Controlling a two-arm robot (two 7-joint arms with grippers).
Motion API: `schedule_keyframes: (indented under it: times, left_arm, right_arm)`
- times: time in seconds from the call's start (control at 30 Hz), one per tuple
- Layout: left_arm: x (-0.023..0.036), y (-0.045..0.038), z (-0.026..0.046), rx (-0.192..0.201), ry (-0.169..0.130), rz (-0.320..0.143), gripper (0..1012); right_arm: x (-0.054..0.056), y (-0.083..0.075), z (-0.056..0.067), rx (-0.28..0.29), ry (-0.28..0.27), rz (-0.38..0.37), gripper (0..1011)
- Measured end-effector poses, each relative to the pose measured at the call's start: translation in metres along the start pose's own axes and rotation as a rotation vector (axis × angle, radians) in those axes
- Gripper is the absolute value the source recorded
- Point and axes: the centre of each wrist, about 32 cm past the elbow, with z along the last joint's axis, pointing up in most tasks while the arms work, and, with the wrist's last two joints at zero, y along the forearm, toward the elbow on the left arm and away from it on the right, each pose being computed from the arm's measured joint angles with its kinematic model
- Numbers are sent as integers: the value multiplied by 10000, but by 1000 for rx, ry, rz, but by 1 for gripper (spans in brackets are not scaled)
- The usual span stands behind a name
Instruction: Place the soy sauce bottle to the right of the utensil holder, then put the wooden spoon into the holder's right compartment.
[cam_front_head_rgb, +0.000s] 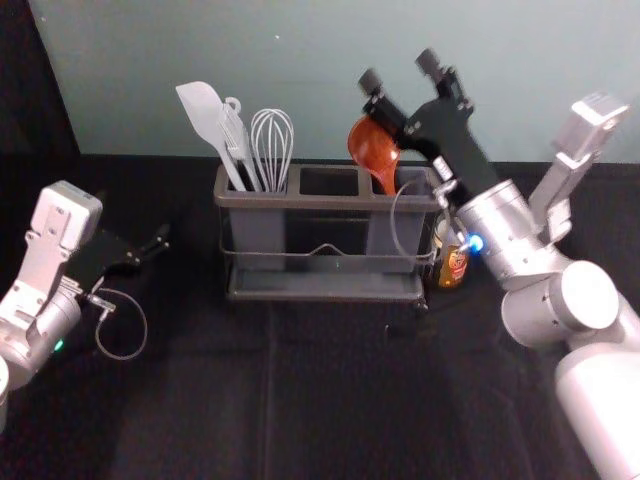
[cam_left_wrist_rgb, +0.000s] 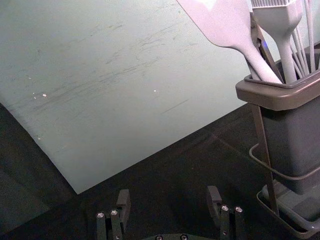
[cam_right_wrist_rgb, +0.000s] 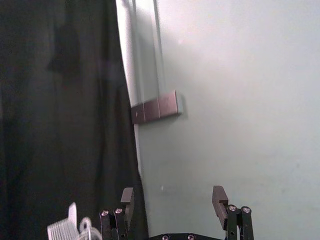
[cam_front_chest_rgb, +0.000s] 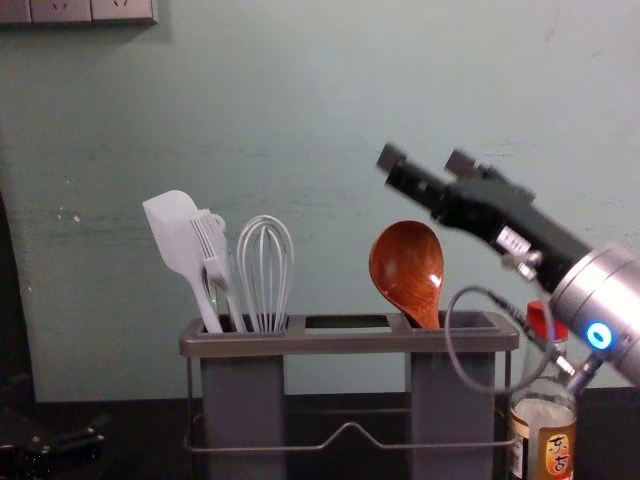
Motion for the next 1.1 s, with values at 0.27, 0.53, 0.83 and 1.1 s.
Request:
schedule_keyframes:
  times: [0.27,0.53,0.83,1.1]
  left_arm:
    - [0,0,0,0,0,0,1005]
    - [0,0,0,0,0,0,1005]
    - [0,0,0,0,0,0,1005]
    - [0,0,0,0,0,0,1005]
  right_arm:
    - [97,-146,309,122,-51,-73,1003]
    - [285,-466,470,217,-124,-229,1003]
    - [443,-858,542,78,-317,-339,1002]
    - [468,-1086,494,-151,-410,-409,1002]
